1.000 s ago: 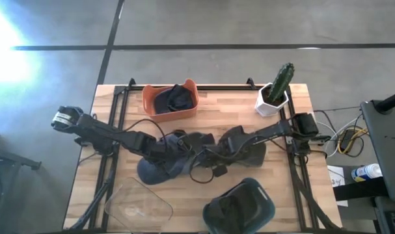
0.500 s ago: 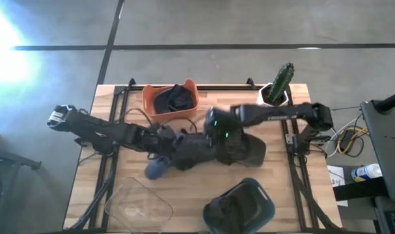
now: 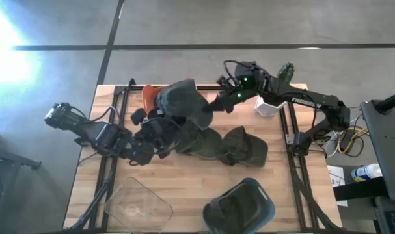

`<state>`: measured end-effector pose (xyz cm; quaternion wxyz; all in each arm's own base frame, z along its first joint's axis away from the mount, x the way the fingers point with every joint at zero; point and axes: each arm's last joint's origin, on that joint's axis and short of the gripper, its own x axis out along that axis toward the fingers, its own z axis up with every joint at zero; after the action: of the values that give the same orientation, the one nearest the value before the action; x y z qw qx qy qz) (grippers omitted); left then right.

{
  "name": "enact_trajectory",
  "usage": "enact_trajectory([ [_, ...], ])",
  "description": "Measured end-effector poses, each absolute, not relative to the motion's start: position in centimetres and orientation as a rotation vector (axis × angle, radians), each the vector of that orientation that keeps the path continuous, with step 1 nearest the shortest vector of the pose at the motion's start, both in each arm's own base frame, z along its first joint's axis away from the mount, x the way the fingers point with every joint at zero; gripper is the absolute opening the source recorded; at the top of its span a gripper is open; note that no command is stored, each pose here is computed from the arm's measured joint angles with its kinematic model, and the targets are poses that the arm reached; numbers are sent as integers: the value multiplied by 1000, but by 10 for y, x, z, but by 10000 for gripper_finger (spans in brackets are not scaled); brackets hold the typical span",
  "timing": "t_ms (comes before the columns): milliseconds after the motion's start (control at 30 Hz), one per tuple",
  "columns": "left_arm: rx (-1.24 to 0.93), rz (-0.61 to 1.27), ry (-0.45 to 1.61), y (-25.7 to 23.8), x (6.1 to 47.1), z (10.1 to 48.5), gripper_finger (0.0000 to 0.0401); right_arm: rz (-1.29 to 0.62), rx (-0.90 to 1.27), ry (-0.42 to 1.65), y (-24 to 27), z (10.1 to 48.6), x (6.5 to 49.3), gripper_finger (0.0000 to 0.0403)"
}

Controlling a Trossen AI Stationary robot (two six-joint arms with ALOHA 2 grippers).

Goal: Pick & Place hat
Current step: Put the top gray cap into the transparent bin

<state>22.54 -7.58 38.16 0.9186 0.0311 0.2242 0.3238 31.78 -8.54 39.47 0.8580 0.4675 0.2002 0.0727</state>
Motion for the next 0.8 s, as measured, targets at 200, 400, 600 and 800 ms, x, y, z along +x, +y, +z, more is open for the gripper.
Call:
enact_trajectory([
  [200, 100, 712, 371, -81, 239, 383, 167, 317, 1063, 33, -83, 438, 322, 14],
  [400, 466, 1063, 300, -91, 253, 391, 167, 311, 1109, -270, -94, 461, 316, 13],
  [600, 680, 1096, 454, -83, 273, 387, 167, 318, 1169, -282, -98, 461, 315, 13],
  [800, 762, 1130, 528, -77, 286, 383, 166, 134, 1255, -201, -100, 445, 322, 13],
])
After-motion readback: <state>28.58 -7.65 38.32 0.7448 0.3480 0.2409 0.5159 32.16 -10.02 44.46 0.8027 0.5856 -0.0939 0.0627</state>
